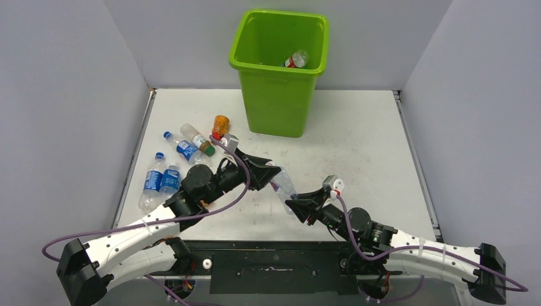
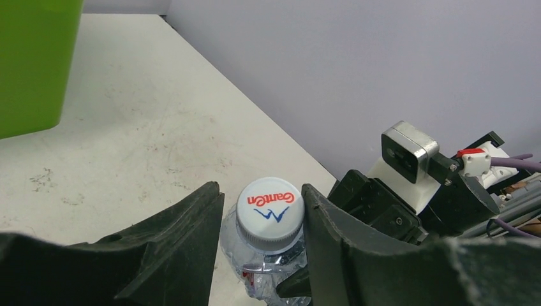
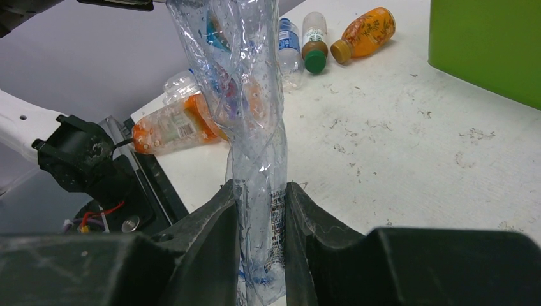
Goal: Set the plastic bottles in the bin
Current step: Pick up the plastic bottle at the center of the board.
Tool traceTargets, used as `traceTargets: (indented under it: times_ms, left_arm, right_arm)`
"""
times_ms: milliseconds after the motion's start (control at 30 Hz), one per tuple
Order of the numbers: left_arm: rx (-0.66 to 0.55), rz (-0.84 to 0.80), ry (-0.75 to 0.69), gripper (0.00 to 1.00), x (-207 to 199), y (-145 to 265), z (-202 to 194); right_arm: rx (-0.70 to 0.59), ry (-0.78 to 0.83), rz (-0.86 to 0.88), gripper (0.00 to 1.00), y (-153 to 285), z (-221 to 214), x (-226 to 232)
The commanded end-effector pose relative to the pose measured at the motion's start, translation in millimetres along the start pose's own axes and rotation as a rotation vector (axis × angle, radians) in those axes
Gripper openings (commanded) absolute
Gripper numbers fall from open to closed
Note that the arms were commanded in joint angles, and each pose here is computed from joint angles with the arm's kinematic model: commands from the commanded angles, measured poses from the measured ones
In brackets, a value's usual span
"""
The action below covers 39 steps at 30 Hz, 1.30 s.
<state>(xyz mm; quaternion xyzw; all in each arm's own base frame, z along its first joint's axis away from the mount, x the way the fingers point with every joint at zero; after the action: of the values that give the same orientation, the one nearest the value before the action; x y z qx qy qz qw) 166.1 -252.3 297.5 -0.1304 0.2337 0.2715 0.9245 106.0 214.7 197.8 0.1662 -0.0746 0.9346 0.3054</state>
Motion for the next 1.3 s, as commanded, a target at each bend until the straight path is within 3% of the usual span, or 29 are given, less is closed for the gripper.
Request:
traceTargets:
  times_ms: [0,100,200,233,333,400,733,1000,1267]
  left_arm:
    - [-0.063,-0.06,-0.001,0.39,-14.3,-5.1,19.4]
    - [-0.045,-0.078,-0.005,0.01,-15.7,-7.1,16.7]
    - [-0.04,-0.102,0.0,0.0,-18.3,-7.8,15.2]
    - [-0.041,-0.104,0.001,0.0,-18.7,-7.6,15.4]
    - [-0.054,-0.078,-0.007,0.0,-16.3,-6.2,18.3]
    - [-0.069,-0.048,-0.027,0.0,-14.0,-3.5,22.5]
    - [-0.227,0.096,-0.232,0.0,-16.0,24.8,79.4]
    - [-0.357,0.132,-0.391,0.0,-37.2,39.1,140.3]
    - [-0.554,0.249,-0.692,0.0,-52.0,39.6,213.3]
  right_arm:
    - [-0.083,-0.045,0.031,0.05,0.4,14.8,7.9]
    - [-0.081,-0.052,0.032,0.05,1.0,12.7,7.7]
    - [-0.073,-0.055,0.03,0.09,0.7,13.0,8.5]
    - [-0.066,-0.059,0.022,0.25,0.2,13.5,8.5]
    - [-0.057,-0.101,-0.028,0.98,-1.5,19.2,7.4]
    - [-0.044,-0.117,-0.029,0.9,-2.5,25.1,11.5]
    - [-0.017,-0.197,-0.007,0.9,-4.7,73.9,38.1]
    - [-0.026,-0.194,0.037,0.9,-1.0,80.0,43.4]
    - [-0.043,-0.184,-0.292,0.9,7.7,39.9,-10.4]
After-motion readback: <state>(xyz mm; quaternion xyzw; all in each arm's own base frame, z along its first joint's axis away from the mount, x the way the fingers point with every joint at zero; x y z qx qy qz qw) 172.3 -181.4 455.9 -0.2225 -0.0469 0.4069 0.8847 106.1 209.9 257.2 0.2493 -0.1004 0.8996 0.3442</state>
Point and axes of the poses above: each gripper's point midway between its finger pads, its own y axis back along the fingers, its own x axis along the line the jaws close on, z = x × y, the point moved 6 cm from there along y, back along the fingers, and after that the axes turned 3 degrees about -y, right-handed, at the moved point
